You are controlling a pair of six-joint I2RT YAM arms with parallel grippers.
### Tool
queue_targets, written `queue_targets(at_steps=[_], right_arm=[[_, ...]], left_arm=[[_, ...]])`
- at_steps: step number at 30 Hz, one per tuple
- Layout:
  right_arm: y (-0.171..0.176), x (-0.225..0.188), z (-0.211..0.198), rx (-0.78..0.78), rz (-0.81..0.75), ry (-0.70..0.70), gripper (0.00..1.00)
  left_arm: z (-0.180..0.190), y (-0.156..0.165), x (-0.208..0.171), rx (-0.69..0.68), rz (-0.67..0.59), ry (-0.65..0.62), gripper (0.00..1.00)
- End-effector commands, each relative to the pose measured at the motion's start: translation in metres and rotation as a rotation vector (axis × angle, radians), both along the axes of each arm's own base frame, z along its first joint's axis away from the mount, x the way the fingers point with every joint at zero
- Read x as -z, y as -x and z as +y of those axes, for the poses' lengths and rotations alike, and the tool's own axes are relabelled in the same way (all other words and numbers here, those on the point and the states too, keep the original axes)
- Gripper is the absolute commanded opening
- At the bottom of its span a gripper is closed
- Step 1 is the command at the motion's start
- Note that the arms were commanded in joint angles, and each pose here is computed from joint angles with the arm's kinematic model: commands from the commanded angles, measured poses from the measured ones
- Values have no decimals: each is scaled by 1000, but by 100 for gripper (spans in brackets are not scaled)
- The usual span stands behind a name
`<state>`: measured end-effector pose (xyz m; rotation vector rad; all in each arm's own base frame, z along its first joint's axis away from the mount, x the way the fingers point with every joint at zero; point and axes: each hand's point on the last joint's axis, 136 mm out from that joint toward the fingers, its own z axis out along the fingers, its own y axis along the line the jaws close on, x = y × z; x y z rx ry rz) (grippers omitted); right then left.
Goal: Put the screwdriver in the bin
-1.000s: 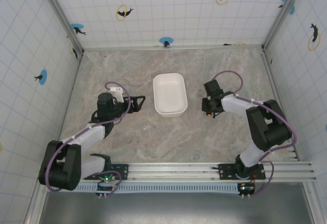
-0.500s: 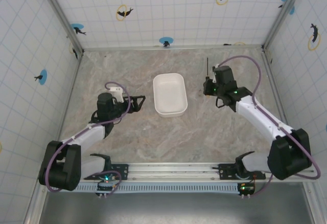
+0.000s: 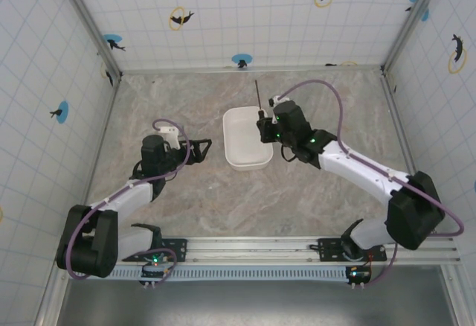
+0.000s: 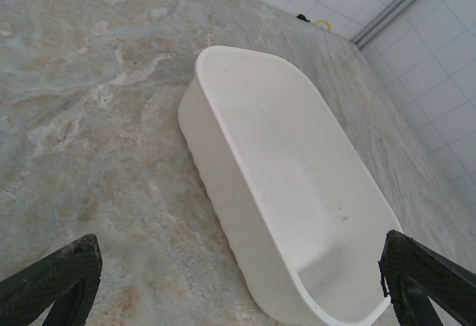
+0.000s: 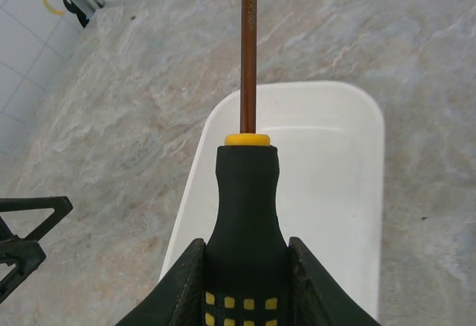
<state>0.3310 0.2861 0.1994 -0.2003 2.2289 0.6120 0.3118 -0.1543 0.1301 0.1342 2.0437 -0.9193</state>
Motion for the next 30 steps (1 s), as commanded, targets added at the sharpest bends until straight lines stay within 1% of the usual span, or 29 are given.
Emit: queue_targets(at_steps=[1, 6, 10, 13, 23, 30], right_arm=[[2, 5, 20, 26, 84, -19, 0], [5, 43, 38, 25, 207, 57, 0], [6, 73, 47, 26, 301, 107, 0], [5, 89, 49, 40, 343, 138, 0], [-4, 124, 49, 89, 428, 174, 0], [-11, 140, 45, 114, 453, 201, 3]], left_arm=[[-3, 1, -1, 14, -26, -7, 98], [-2, 0, 1, 13, -23, -10, 98], [-2, 0, 1, 13, -22, -15, 98], [-2, 1, 2, 14, -22, -22, 98], [1, 1, 5, 4, -23, -46, 98], [1, 0, 8, 6, -14, -47, 98]])
